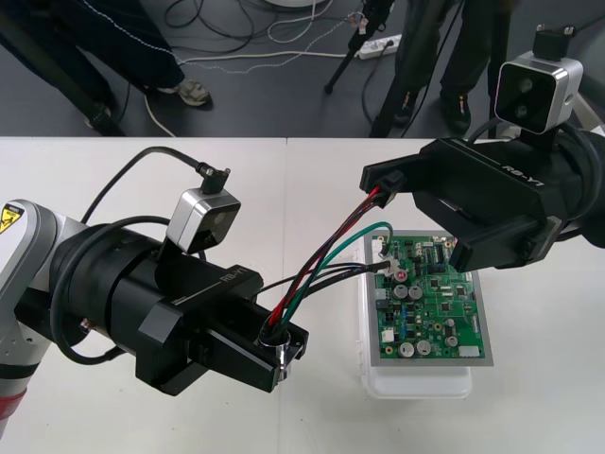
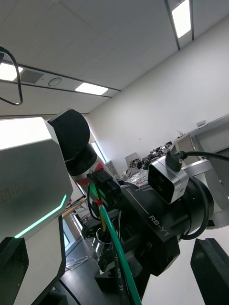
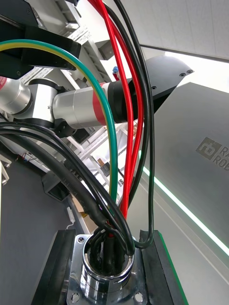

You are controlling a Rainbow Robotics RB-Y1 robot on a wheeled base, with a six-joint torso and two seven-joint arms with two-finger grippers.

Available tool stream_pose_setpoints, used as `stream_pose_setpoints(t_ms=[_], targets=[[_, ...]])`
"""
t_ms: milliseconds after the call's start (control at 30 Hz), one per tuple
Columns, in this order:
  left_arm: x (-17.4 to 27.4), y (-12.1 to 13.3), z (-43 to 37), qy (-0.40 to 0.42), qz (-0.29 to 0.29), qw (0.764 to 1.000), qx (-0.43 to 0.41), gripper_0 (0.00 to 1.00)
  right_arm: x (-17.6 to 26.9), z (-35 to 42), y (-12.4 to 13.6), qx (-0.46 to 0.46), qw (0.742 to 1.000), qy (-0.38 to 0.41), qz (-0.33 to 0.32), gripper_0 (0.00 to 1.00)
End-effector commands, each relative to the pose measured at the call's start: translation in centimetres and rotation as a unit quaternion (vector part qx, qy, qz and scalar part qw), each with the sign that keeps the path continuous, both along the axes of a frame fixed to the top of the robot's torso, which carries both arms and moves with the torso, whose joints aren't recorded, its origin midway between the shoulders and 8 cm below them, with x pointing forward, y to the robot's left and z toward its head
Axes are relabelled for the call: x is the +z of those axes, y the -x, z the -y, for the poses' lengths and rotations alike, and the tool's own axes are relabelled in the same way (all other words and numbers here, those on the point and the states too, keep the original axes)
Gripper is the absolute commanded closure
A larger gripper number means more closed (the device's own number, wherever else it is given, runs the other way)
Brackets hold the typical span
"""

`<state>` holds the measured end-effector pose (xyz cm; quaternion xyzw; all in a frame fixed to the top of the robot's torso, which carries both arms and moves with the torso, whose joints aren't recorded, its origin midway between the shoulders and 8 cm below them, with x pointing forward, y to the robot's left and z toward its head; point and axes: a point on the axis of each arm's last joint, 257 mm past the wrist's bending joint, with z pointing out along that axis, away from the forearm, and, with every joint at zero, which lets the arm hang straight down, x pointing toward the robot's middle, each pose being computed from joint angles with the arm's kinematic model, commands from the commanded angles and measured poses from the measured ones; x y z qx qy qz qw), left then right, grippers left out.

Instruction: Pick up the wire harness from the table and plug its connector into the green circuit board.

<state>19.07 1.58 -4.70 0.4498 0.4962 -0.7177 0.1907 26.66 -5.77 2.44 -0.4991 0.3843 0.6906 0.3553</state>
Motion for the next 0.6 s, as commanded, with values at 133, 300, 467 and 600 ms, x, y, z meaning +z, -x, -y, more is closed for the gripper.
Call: stream_pose_setpoints(t_ms=[133,300,467,600], targets=[[1.1,2.0,0.4,-0.001,-0.002,0.999,-0.045,1.0,2.4,-1.2,2.6,0.052,0.998,-0.019,0.003,0.0],[1.1,2.1,0.3,0.0,-0.004,0.999,-0.046,1.0,3.0,-1.7,3.1,0.068,0.997,-0.03,-0.006,0.0],[1.2,2.1,0.3,0.001,-0.004,0.999,-0.046,1.0,3.6,-2.1,2.7,0.061,0.997,-0.041,-0.012,0.0],[1.2,2.1,0.3,0.001,-0.005,0.999,-0.046,1.0,4.6,-2.3,2.2,0.054,0.997,-0.057,-0.024,0.0]])
